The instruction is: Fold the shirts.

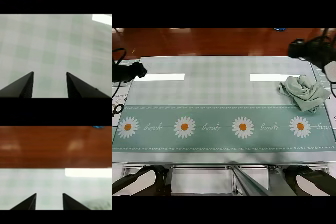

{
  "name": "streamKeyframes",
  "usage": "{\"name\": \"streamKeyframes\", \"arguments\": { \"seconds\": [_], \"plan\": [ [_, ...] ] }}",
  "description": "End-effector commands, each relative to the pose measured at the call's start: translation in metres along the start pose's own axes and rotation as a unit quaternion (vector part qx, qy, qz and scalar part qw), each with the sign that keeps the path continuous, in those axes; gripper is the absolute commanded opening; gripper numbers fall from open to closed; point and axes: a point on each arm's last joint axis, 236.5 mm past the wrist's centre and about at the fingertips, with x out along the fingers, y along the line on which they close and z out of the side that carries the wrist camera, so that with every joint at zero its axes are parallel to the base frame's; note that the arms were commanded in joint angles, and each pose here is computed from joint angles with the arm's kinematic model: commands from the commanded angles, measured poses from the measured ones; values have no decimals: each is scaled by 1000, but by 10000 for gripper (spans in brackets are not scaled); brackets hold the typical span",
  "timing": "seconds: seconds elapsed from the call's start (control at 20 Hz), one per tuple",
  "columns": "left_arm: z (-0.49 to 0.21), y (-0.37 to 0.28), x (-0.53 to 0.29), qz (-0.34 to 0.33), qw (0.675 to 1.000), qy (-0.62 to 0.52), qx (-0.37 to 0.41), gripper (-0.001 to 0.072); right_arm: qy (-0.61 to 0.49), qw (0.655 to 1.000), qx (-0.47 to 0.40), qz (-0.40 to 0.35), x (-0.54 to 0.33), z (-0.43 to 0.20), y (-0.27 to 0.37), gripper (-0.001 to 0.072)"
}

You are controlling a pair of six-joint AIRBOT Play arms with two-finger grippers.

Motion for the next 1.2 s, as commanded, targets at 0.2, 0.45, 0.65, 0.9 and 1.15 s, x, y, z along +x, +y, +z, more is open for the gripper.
{"name": "streamKeyframes", "arguments": {
  "seconds": [0.2,0.45,0.65,0.9,1.15],
  "plan": [
    [-89,30,15,12,992,121,-35,507,259,956,87,-106,53,-162,-138,411],
    [-127,14,25,-2,986,161,-29,507,340,931,71,-114,75,-228,-147,406],
    [-116,-17,34,-30,991,129,-7,507,400,906,78,-113,73,-267,-143,216],
    [-88,-27,12,-38,995,88,3,506,363,924,84,-85,59,-192,-131,24],
    [-30,-34,-78,-44,998,-39,11,506,172,983,71,-7,0,-11,-90,22]
  ]
}}
